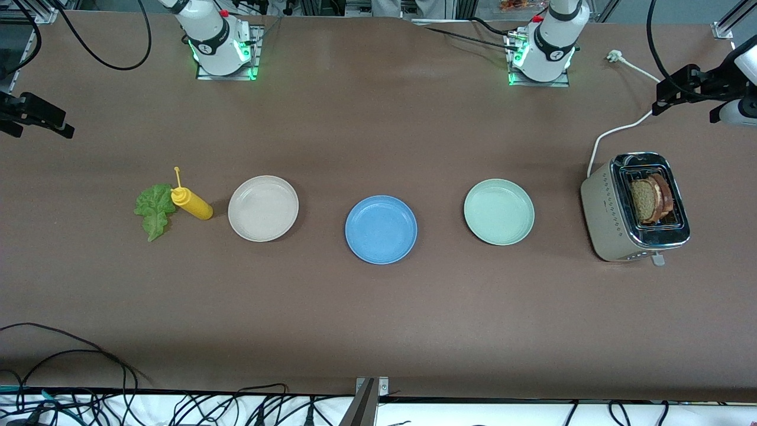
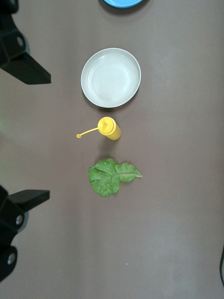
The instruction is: Make sandwich in blue plate with both arms
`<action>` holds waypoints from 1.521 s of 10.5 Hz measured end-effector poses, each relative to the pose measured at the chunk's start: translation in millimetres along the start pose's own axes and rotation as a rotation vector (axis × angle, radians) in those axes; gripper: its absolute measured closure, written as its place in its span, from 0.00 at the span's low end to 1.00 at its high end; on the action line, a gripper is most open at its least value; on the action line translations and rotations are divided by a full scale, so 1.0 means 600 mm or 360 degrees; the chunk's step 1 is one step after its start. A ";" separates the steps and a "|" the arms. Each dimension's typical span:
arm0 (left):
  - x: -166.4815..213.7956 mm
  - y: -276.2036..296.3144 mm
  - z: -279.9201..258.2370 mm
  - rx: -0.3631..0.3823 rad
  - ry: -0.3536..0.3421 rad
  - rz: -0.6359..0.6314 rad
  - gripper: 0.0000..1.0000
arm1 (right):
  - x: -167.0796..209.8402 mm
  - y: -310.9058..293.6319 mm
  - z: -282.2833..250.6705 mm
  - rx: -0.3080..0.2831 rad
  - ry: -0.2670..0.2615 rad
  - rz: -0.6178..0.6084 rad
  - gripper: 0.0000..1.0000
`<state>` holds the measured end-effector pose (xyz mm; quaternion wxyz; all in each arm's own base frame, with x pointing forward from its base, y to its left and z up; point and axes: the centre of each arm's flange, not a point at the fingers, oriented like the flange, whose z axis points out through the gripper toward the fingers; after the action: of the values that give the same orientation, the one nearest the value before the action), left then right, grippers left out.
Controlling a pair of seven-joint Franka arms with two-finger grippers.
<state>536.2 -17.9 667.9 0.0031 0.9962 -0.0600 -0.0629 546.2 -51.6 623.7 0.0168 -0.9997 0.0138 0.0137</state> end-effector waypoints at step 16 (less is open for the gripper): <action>0.034 0.016 0.014 0.0041 0.0063 0.0020 0.00 | -0.001 0.001 0.000 0.0000 -0.0009 -0.0002 0.00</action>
<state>554.3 -29.8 657.1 -0.0082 0.9968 -0.0669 -0.0423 545.5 -51.9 623.5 0.0169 -0.9996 0.0132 0.0164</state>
